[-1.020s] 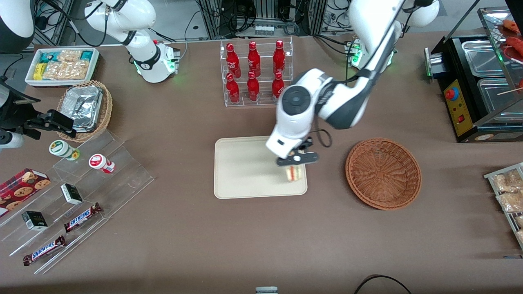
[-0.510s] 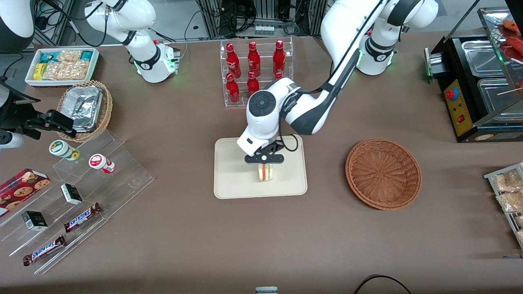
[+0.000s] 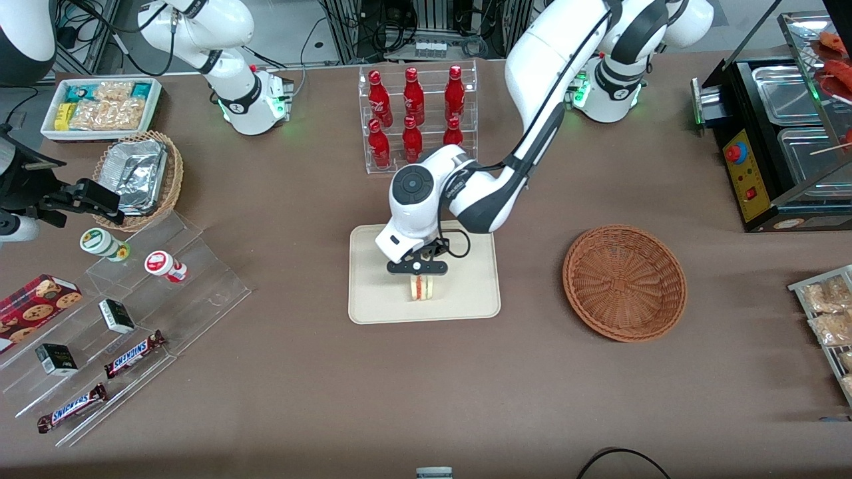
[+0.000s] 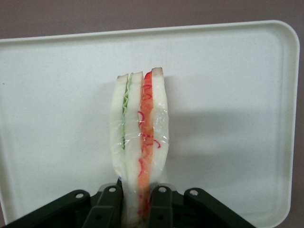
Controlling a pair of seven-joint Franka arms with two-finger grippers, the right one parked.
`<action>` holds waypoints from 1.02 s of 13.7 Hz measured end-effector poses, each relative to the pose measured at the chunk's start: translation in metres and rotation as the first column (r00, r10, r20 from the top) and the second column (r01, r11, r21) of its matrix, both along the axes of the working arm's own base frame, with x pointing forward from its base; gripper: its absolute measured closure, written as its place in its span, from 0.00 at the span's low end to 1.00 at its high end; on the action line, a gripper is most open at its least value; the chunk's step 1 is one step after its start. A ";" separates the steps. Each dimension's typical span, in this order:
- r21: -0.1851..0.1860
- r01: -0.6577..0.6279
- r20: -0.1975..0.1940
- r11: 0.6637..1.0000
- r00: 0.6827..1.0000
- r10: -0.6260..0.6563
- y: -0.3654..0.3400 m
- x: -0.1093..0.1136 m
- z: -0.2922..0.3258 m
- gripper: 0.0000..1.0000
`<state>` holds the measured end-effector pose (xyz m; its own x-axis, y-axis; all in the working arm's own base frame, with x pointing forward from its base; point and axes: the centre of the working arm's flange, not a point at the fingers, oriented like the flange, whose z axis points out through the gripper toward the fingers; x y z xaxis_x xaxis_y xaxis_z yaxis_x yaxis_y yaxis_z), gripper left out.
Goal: Place sandwich from basket to tray
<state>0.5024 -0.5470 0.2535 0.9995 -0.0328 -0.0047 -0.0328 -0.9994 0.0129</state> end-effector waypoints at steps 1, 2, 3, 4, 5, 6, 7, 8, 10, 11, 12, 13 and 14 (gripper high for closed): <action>0.004 0.002 -0.002 1.000 1.000 -0.002 -0.001 -0.001 -0.004 0.84; 0.009 0.004 -0.004 1.000 1.000 -0.004 -0.001 -0.001 -0.007 0.84; 0.017 0.009 -0.003 1.000 1.000 -0.009 0.000 -0.002 -0.012 0.84; 0.026 0.013 -0.003 1.000 1.000 -0.013 0.000 -0.002 -0.017 0.83; 0.032 0.015 -0.006 0.999 1.000 -0.015 -0.001 -0.004 -0.021 0.83; 0.034 0.015 -0.007 0.999 1.000 -0.015 -0.002 -0.006 -0.024 0.76; 0.034 0.014 -0.004 0.999 1.000 -0.014 -0.004 -0.007 -0.023 0.67; 0.031 0.011 -0.001 0.999 1.000 -0.011 -0.005 -0.006 -0.021 0.56; 0.021 0.002 0.011 1.000 1.000 -0.002 -0.007 -0.003 -0.013 0.37; 0.014 -0.003 0.020 1.000 1.000 0.002 -0.007 -0.001 -0.005 0.25; 0.010 -0.008 0.028 1.000 1.000 0.008 -0.007 0.002 0.008 0.16; 0.012 -0.015 0.033 1.000 0.999 0.014 -0.005 0.004 0.025 0.05; 0.016 -0.028 0.039 0.999 0.999 0.028 -0.001 0.007 0.047 0.00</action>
<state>0.5094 -0.5481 0.3010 0.9994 -0.0052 0.0336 -0.0050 -1.0000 -0.0040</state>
